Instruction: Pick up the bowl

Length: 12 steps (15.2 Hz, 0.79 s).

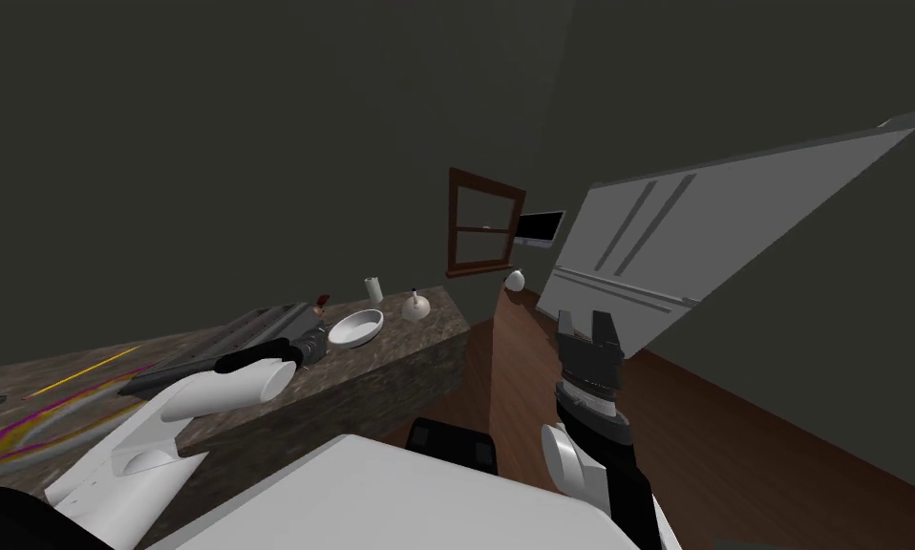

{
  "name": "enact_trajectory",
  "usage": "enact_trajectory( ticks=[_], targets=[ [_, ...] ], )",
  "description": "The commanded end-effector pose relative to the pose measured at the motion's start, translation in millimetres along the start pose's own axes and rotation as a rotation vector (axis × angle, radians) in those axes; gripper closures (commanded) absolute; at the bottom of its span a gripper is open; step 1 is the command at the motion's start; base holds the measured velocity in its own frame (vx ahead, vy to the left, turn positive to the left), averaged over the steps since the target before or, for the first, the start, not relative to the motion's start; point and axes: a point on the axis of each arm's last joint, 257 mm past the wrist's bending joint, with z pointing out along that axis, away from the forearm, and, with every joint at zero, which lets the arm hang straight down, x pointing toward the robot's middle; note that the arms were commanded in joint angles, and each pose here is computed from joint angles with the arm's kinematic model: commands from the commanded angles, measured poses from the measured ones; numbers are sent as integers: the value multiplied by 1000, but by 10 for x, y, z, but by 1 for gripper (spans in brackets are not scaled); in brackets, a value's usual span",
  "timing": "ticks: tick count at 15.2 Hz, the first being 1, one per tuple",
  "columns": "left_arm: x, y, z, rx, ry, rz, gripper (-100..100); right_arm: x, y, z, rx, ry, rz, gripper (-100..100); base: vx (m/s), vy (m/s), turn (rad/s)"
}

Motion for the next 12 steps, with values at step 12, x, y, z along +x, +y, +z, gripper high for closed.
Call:
enact_trajectory(
  ticks=[12],
  targets=[
    [-411, 462, -109, -215, -78, -69, -100, 0, 0, 0, 0, 0, 0, 0, -2, 19, -140]
  ],
)
